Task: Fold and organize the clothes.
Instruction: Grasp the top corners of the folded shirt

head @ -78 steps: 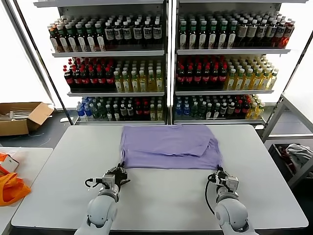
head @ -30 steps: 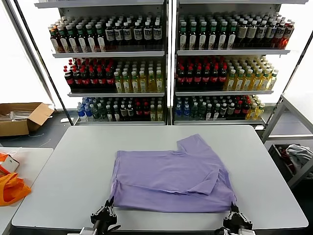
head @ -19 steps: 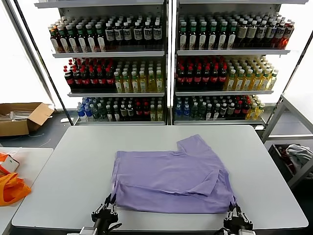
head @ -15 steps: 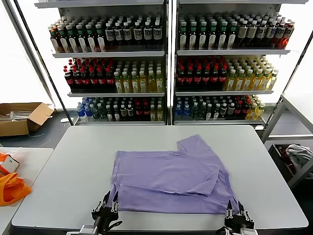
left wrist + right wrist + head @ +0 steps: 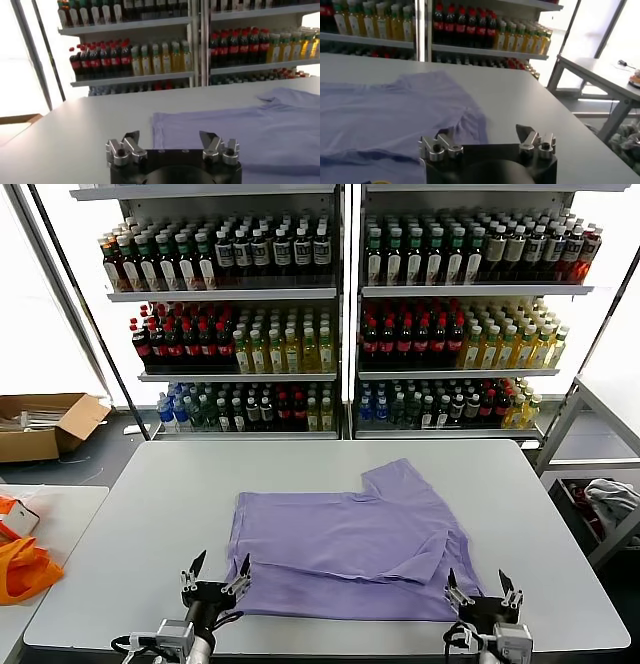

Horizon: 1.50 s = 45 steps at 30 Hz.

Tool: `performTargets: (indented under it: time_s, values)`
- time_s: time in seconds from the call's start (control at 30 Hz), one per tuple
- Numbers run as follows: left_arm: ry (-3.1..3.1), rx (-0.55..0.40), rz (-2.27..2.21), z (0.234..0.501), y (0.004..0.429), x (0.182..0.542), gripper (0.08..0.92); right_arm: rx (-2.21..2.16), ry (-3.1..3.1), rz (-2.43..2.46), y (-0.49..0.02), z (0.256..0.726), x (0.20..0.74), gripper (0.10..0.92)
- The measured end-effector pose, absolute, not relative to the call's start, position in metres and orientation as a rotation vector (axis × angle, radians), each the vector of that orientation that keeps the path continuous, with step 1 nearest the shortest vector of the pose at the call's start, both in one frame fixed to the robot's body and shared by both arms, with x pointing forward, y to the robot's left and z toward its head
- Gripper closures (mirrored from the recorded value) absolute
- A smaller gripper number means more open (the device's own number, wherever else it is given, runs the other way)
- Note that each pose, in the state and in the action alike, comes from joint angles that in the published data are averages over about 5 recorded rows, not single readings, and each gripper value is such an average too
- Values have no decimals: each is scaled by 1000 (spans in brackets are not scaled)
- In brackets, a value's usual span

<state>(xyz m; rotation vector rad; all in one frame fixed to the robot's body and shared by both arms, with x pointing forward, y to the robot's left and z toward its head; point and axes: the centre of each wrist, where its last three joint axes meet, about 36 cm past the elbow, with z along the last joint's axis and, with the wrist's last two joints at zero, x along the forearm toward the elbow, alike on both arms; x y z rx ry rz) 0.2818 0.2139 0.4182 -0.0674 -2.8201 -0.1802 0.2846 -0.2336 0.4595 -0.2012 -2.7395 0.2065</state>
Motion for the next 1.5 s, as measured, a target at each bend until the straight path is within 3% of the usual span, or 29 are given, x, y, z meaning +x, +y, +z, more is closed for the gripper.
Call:
performTargets:
  time_s: [0.43, 0.93, 1.5]
  values:
    - [-2830, -131, -332, 406, 242, 320, 177, -108, -2797, 218, -265, 458, 354, 200]
    - [-2826, -233, -325, 399, 254, 402, 177, -48, -2762, 126, -287, 449, 489, 200]
    - [-2741, -258, -212, 381, 248, 482, 177, -35, -2677, 42, -261, 429, 590, 200]
